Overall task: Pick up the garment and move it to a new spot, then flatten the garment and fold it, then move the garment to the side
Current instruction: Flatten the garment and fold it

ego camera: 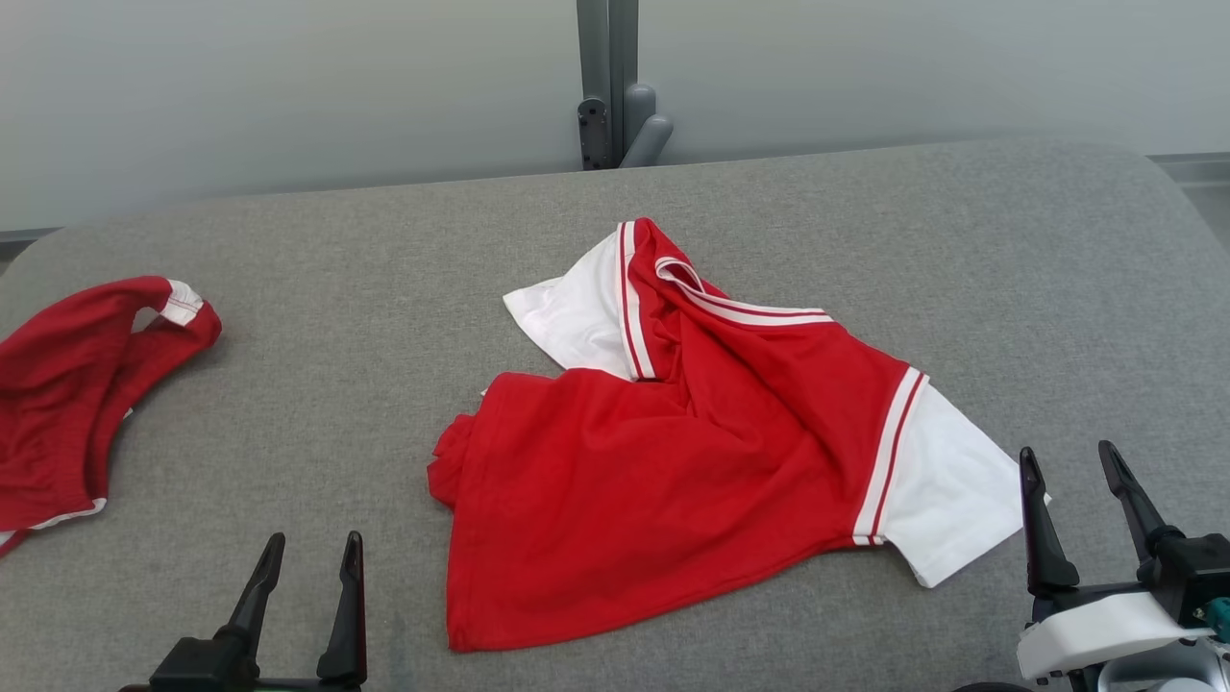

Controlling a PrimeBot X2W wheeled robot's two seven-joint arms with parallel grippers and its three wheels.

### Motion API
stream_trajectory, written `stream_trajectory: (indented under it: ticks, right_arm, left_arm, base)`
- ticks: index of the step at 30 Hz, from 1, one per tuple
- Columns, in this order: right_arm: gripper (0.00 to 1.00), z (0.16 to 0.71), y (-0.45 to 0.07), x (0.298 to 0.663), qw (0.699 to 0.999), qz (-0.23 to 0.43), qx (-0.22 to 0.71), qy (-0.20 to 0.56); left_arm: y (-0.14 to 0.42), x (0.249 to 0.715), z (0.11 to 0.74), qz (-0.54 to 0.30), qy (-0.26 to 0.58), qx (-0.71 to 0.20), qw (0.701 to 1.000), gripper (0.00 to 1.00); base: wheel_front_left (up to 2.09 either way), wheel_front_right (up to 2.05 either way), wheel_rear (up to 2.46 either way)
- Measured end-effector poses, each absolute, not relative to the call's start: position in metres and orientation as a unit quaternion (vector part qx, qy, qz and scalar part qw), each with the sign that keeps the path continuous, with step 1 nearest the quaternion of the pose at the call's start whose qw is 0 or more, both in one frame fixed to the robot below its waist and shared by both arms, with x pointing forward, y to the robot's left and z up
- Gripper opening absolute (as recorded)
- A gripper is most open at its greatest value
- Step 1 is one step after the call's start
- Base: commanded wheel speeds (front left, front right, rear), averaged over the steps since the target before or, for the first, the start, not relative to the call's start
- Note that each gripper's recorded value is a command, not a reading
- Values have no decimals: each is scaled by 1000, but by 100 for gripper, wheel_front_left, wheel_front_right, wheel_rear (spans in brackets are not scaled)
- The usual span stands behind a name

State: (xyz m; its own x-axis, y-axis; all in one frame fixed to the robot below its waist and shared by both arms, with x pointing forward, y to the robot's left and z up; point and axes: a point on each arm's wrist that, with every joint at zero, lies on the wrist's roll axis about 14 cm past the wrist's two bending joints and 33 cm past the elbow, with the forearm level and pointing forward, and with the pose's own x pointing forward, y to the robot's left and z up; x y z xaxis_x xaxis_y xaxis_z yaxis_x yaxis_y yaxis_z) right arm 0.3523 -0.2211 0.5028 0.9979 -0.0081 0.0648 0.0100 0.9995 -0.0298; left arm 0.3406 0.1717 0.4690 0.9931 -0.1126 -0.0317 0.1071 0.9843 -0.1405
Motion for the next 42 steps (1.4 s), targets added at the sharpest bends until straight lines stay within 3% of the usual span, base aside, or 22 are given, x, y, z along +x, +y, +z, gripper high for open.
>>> stream_trajectory:
  ticks: [9, 18, 27, 42]
  right_arm:
    - [100, 509, -230, 361, 999, -4, -36, -39]
    - [100, 444, -261, 365, 990, 6, -102, 99]
    - [100, 400, -247, 382, 970, 52, -101, 214]
    - [100, 374, -247, 394, 960, 60, -88, 257]
  left_arm:
    - [166, 340, 458, -61, 38, -74, 995, 100]
    - [121, 331, 410, -113, 155, -102, 976, 100]
    - [102, 332, 384, -132, 243, -110, 955, 100]
    - [86, 327, 369, -144, 291, -125, 937, 100]
  base:
    - [0, 0, 0]
    - [0, 0, 0]
    - [0, 0, 0]
    - [0, 0, 0]
